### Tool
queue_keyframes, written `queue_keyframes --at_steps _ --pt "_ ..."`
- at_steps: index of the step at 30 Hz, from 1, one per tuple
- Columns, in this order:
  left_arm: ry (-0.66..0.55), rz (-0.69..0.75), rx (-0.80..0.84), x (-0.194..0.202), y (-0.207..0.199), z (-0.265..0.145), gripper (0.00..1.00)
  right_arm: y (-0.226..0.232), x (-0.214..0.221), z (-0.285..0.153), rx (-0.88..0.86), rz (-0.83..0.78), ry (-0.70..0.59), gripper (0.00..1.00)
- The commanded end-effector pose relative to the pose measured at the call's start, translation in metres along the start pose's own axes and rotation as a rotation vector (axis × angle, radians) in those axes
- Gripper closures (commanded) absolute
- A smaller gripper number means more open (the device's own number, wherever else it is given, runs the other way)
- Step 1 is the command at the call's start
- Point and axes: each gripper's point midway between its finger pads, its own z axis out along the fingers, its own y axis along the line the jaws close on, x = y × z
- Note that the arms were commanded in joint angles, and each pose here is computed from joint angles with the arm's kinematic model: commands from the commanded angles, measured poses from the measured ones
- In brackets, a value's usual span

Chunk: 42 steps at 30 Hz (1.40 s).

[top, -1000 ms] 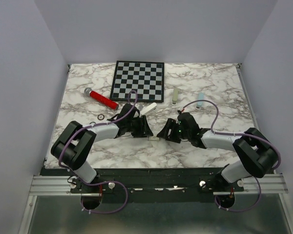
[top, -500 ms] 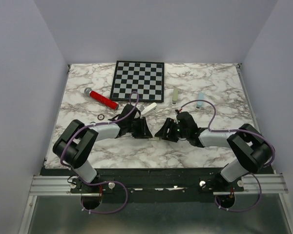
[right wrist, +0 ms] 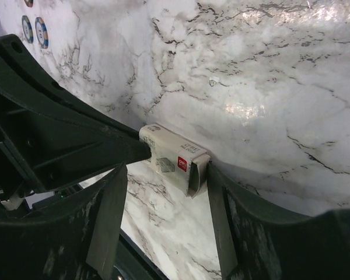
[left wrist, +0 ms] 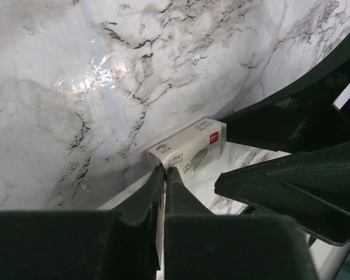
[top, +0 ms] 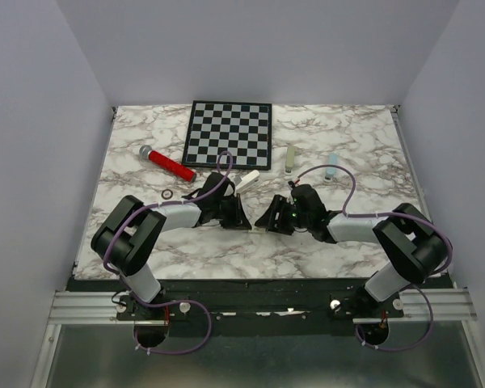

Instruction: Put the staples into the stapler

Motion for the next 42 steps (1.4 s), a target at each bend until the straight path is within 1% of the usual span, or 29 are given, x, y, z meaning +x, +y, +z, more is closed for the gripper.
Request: queue_keyframes --at_steps 1,6,7,9,10,12,17,18,19,24,25,28,30,31,32,33,34,35,36,37,38,40,42 --pt "0.020 0.016 0.042 0.001 -0.011 0.002 1.00 -0.031 0.012 -0.004 0.121 -0.013 0.032 0.35" --pt "0.012 0.021 0.049 0.000 -0.013 0.000 1.00 -0.042 0.008 -0.011 0.174 -0.031 0.006 0.36" --pt "0.010 0.024 0.049 0.000 -0.013 0.000 1.00 -0.043 0.008 -0.012 0.178 -0.038 0.006 0.40" --pt "0.005 0.025 0.048 -0.001 -0.013 -0.001 1.00 -0.043 0.007 -0.013 0.184 -0.043 0.002 0.43" --pt "0.005 0.025 0.048 -0.001 -0.013 -0.001 1.00 -0.041 0.006 -0.013 0.178 -0.048 0.001 0.47" --pt "0.004 0.027 0.046 -0.001 -0.013 -0.002 1.00 -0.040 0.005 -0.014 0.179 -0.049 0.001 0.48" --pt "-0.002 0.029 0.044 -0.002 -0.013 -0.003 1.00 -0.040 0.004 -0.014 0.181 -0.050 0.001 0.58" --pt "-0.002 0.029 0.043 -0.001 -0.013 -0.004 1.00 -0.040 0.004 -0.014 0.185 -0.049 0.002 0.59" --pt "-0.005 0.030 0.042 -0.002 -0.013 -0.004 1.00 -0.041 0.005 -0.014 0.188 -0.049 0.003 0.63" --pt "-0.010 0.031 0.040 -0.003 -0.013 -0.005 1.00 -0.039 0.002 -0.014 0.193 -0.061 0.001 0.71" --pt "-0.010 0.031 0.040 -0.003 -0.013 -0.005 1.00 -0.041 0.003 -0.015 0.199 -0.061 0.007 0.75" --pt "-0.012 0.034 0.040 -0.003 -0.013 -0.005 1.00 -0.039 0.002 -0.015 0.204 -0.070 0.014 0.82" --pt "-0.014 0.036 0.041 -0.003 -0.014 -0.006 1.00 -0.039 0.001 -0.015 0.208 -0.073 0.017 0.82" --pt "-0.015 0.036 0.042 -0.003 -0.014 -0.006 1.00 -0.038 0.000 -0.016 0.211 -0.080 0.023 0.85" --pt "-0.019 0.038 0.043 -0.005 -0.015 -0.006 1.00 -0.037 0.000 -0.016 0.213 -0.085 0.024 0.86" --pt "-0.020 0.039 0.044 -0.005 -0.015 -0.006 1.00 -0.036 -0.001 -0.016 0.214 -0.091 0.028 0.89" --pt "-0.021 0.040 0.045 -0.005 -0.016 -0.007 1.00 -0.037 0.000 -0.017 0.221 -0.097 0.037 0.95" --pt "-0.022 0.044 0.046 -0.005 -0.016 -0.007 1.00 -0.033 -0.003 -0.016 0.218 -0.102 0.035 0.98" --pt "-0.026 0.046 0.048 -0.006 -0.017 -0.008 1.00 -0.032 -0.005 -0.016 0.224 -0.107 0.035 0.99" --pt "-0.027 0.046 0.044 -0.006 -0.017 -0.009 1.00 -0.041 0.000 -0.019 0.272 -0.103 0.058 0.99" --pt "-0.026 0.047 0.041 -0.005 -0.016 -0.009 1.00 -0.036 -0.005 -0.020 0.275 -0.112 0.051 0.99" --pt "-0.032 0.050 0.031 -0.006 -0.015 -0.012 1.00 -0.043 -0.004 -0.024 0.330 -0.128 0.066 0.99" --pt "-0.037 0.059 0.025 -0.006 -0.015 -0.014 1.00 -0.040 -0.008 -0.025 0.346 -0.142 0.068 0.99"
